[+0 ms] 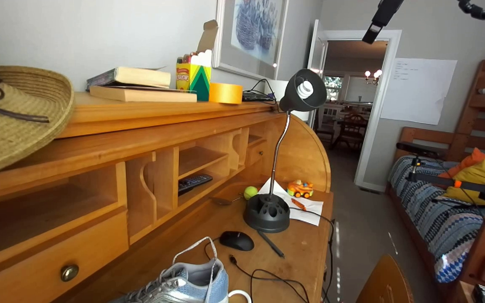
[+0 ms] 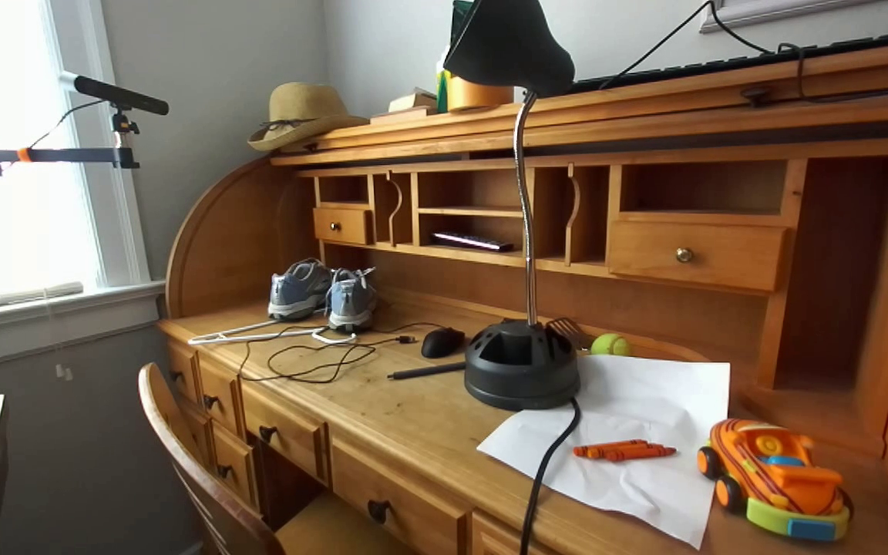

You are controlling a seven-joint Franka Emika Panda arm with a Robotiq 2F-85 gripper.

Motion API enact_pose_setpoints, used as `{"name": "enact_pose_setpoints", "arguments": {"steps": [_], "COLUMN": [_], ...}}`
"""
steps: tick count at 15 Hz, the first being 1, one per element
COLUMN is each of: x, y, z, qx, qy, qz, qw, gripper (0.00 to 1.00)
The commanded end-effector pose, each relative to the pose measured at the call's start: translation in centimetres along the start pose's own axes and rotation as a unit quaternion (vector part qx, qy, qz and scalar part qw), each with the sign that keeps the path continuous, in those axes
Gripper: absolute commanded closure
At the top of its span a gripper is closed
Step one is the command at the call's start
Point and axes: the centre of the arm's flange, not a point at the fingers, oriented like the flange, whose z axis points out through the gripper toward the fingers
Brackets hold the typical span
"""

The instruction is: Move the lamp to the right

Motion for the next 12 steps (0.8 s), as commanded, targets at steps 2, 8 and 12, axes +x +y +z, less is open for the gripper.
{"name": "enact_pose_setpoints", "arguments": {"steps": [2, 8, 12], "x": [-1.2, -2.1, -2.1], "y": [0.7, 1.2, 1.2], "z": [-0.7, -1.2, -1.1], "qx": [0.006, 0.01, 0.01], "qy": [-0.01, -0.012, -0.013], "qz": [0.049, 0.084, 0.086], "qw": [0.9988, 0.9963, 0.9962], "gripper": [0.0, 0.0, 0.0]}}
